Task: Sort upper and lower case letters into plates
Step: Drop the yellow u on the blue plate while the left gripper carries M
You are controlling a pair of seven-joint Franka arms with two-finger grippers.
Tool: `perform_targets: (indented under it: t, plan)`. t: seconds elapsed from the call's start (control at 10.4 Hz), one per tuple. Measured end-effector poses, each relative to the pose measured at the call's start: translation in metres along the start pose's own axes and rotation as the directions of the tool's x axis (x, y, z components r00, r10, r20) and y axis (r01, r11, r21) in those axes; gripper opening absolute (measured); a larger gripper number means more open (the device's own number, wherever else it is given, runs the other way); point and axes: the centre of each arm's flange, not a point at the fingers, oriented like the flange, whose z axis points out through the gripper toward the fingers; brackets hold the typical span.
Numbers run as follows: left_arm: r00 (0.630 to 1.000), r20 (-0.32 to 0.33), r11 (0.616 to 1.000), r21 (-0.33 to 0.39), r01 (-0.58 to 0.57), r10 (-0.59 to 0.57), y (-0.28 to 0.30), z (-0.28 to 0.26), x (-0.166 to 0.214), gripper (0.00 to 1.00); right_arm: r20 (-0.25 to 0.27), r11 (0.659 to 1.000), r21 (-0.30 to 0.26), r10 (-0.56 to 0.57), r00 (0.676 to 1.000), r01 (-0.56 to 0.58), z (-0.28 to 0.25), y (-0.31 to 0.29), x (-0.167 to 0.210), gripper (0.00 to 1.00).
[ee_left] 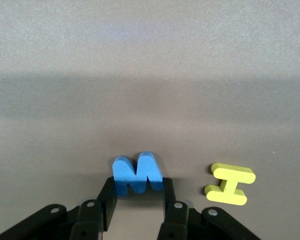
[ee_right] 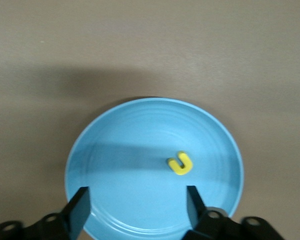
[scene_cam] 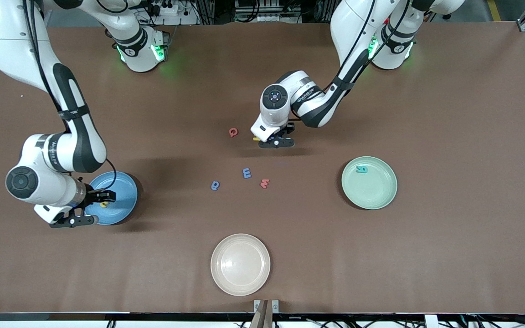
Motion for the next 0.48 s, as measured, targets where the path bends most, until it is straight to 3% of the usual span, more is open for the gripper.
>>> perform_targets:
  t: [0.1,0.29,0.48]
  plan:
    - [1.0,-0.003,1.0,-0.001,0.004,-0.004,-0.002,-0.001,0.003,0.41,-0.002,1.0,-0.001,0.027,1.0,-0.027,-0.001,-0.018,0.001,1.0]
    - [1.0,-0.003,1.0,0.012,0.014,-0.014,-0.01,-0.015,0.011,0.41,-0.006,0.997,-0.002,0.081,0.997,-0.081,-0.003,-0.061,0.002,1.0]
    - [1.0,0.014,0.999,0.052,-0.007,0.006,-0.032,-0.053,0.03,0.41,0.0,0.987,0.046,0.153,0.988,-0.153,-0.006,-0.109,0.0,1.0]
